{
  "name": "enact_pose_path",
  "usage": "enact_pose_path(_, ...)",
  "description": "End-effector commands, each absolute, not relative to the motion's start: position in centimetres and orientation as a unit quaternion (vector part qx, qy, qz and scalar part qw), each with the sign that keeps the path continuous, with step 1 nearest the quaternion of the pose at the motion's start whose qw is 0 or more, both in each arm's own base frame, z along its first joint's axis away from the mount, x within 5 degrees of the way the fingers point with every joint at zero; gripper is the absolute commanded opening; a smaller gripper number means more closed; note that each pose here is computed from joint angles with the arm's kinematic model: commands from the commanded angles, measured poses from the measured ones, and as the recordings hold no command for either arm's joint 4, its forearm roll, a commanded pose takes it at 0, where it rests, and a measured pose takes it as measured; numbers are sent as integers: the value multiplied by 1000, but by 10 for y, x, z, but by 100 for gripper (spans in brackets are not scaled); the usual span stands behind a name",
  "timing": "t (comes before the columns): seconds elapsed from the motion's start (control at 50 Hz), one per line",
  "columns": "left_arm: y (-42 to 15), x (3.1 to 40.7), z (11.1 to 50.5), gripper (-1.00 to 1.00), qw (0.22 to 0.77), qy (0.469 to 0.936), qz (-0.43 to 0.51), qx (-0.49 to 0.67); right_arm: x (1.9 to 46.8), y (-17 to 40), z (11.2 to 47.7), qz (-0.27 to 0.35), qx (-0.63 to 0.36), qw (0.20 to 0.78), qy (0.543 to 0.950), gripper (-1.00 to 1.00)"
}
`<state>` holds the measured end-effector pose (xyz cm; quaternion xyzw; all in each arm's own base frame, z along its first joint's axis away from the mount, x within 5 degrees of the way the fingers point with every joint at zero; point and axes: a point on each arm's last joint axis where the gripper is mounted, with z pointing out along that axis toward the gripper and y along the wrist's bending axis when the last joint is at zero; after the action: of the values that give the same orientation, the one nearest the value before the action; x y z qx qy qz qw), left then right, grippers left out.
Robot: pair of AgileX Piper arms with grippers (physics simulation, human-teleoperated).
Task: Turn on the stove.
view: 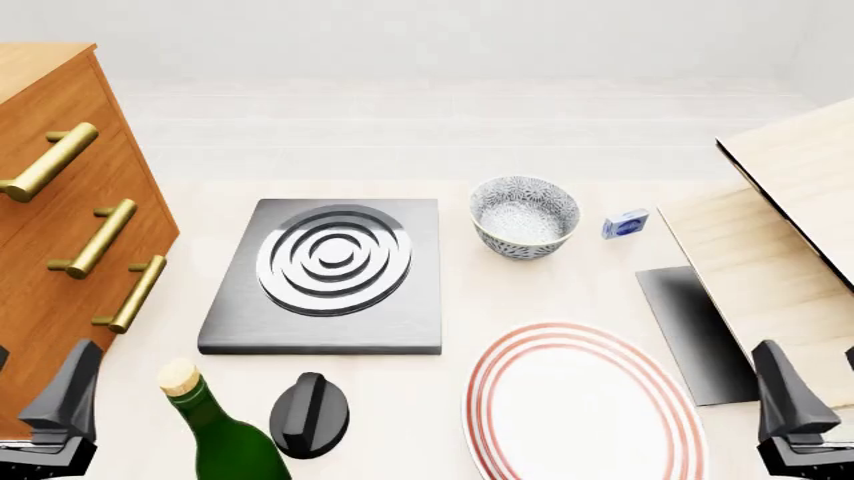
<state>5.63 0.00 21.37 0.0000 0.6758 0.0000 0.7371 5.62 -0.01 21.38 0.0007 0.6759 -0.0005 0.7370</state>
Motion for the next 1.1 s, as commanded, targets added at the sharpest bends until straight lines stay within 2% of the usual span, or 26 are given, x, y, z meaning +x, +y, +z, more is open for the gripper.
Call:
enact_pose_path(0.02,0,56,214,100,737,676,0,0,55,-1,222,-7,5,739,674,100)
enact_pose_path(0.12,0,56,214,100,737,676,0,0,47,0,255,-10,-5,750,661,100)
enact_pose_path(0.28,0,56,214,100,737,676,0,0,52,0,271,-14,-18,736,677,100)
enact_pose_path(0.56,0,56,215,100,737,676,0,0,79,17,329,53,-99,696,710,100)
enact_pose_path(0.7,0,56,215,100,737,676,0,0,91,24,332,68,-117,677,724,100)
enact_pose_path(0.76,0,56,215,100,737,676,0,0,90,28,340,120,-91,677,720,100)
enact_pose_path(0.82,0,56,215,100,737,676,0,0,100,39,335,118,-139,663,726,100)
enact_pose_path(1.1,0,56,215,100,737,676,0,0,133,73,327,153,-199,624,740,100)
